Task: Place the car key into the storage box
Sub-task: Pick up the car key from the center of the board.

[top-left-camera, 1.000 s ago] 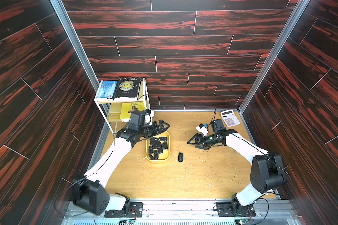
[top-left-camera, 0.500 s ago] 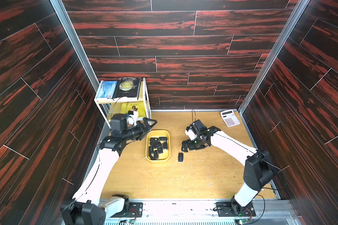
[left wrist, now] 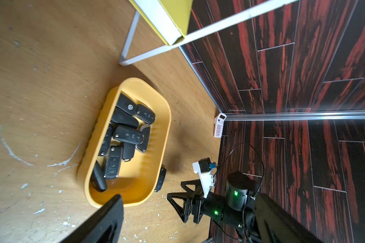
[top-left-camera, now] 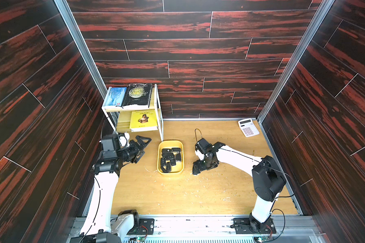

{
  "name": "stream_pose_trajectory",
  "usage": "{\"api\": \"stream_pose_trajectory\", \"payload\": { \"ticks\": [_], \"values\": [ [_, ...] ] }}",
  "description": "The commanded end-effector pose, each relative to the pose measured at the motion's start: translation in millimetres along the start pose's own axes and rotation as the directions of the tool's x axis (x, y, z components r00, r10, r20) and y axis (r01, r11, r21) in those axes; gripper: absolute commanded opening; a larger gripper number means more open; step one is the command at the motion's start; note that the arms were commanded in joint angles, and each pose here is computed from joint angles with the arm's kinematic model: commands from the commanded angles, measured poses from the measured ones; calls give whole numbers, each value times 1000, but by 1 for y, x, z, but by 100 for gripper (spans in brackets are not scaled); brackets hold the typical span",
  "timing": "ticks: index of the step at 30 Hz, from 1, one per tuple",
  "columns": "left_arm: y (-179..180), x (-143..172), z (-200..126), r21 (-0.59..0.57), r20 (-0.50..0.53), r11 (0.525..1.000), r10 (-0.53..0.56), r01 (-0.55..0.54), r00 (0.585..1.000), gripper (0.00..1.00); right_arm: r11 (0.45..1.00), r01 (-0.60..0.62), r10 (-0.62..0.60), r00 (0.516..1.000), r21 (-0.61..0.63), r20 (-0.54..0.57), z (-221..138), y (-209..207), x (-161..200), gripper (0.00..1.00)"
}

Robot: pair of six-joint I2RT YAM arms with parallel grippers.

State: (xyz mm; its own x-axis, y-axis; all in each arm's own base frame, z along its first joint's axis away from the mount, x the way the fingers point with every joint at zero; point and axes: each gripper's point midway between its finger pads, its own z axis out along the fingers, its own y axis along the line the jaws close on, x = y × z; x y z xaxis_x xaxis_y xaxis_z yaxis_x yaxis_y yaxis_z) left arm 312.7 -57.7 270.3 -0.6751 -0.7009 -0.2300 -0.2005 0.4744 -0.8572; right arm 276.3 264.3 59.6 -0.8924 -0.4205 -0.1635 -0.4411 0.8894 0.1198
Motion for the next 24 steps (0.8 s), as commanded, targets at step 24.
{"api": "stream_pose_trajectory", "payload": {
  "ticks": [24],
  "values": [
    [79, 47, 30, -148, -228, 985, -122, 89, 966, 100, 999, 3, 0, 998, 41, -66, 50, 19, -15, 77]
  ]
}}
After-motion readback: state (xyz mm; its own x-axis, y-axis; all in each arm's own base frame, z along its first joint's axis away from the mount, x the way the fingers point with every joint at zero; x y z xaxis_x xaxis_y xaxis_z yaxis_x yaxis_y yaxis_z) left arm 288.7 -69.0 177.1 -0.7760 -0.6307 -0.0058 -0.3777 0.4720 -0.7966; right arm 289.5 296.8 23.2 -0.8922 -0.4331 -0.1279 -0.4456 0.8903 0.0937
